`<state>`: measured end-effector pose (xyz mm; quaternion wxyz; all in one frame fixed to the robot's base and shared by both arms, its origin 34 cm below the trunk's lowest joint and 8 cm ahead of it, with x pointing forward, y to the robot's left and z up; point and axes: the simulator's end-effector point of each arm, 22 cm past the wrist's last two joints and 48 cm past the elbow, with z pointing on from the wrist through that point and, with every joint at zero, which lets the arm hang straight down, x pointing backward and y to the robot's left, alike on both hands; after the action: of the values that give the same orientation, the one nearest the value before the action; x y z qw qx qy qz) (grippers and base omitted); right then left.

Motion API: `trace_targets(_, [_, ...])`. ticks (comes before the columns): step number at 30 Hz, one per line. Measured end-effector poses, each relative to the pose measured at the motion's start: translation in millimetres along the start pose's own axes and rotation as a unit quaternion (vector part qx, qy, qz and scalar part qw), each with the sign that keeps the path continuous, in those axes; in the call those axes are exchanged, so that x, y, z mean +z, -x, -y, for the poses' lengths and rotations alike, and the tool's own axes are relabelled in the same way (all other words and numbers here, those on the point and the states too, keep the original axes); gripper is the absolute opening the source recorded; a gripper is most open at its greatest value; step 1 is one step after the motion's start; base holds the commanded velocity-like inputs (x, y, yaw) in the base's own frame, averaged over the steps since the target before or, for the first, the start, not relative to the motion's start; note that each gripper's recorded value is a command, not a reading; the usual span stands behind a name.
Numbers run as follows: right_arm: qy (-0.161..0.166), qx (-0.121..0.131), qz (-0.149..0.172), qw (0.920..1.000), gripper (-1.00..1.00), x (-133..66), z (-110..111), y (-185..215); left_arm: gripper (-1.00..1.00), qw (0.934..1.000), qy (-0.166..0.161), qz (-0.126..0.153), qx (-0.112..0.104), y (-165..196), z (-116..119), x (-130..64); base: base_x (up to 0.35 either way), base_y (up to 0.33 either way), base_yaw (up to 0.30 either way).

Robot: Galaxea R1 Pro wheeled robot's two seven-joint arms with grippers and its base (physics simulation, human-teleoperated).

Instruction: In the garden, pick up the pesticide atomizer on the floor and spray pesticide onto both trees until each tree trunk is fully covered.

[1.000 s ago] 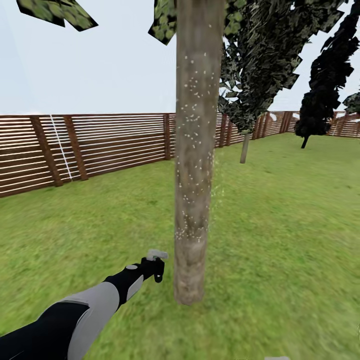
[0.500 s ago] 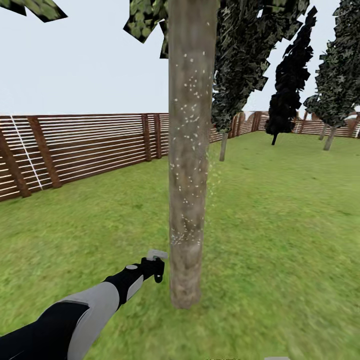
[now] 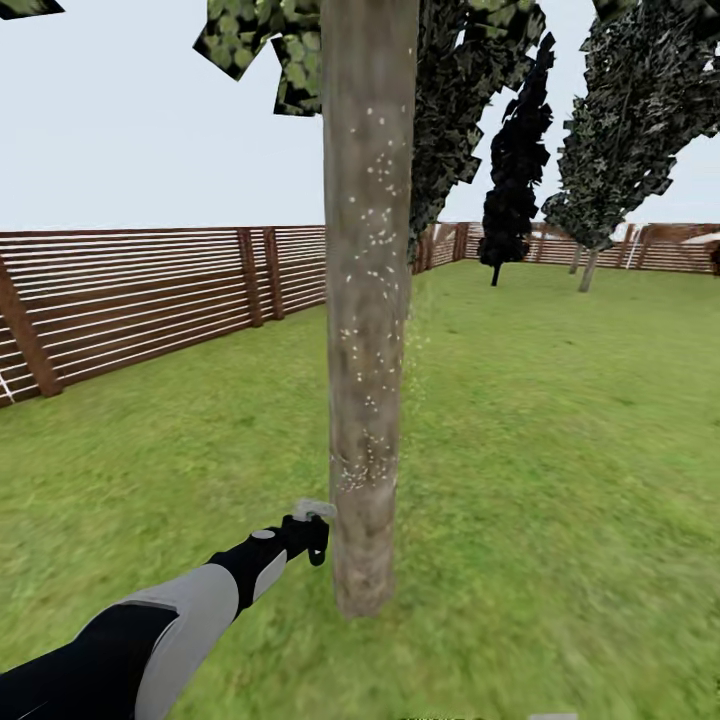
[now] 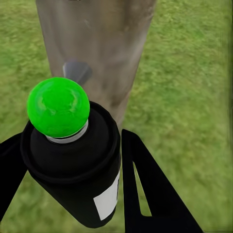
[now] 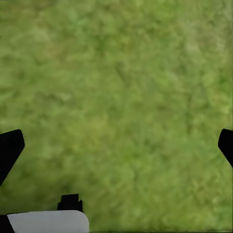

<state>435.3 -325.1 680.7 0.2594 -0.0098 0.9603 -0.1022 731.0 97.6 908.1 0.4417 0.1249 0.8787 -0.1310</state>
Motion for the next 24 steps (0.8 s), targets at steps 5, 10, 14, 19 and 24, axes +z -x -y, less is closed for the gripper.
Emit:
trace_targets(5, [0.0,0.0,0.0,1.0,1.0,0.0,0,0,-1.0,1.0,0.0,0.0,0.0,0,0,0.0,0.0,0.35,-0.295])
trace_targets(10, [0.0,0.0,0.0,1.0,1.0,0.0,0,0,-1.0,1.0,0.0,0.0,0.0,0,0,0.0,0.0,0.35,-0.296])
trace_targets(14, [0.0,-0.001,0.0,1.0,1.0,0.0,-1,0,-1.0,1.0,0.0,0.0,0.0,0,0,0.0,0.0,0.35,-0.296])
trace_targets(19, [0.002,-0.002,-0.006,1.0,1.0,-1.5,-2,-9,-1.0,1.0,0.0,0.0,0.0,0,0,0.0,0.0,0.35,-0.296])
trace_targets(24, [0.002,-0.002,-0.007,1.0,1.0,-1.8,-2,-10,-1.0,1.0,0.0,0.0,0.0,0,0,0.0,0.0,0.35,-0.296])
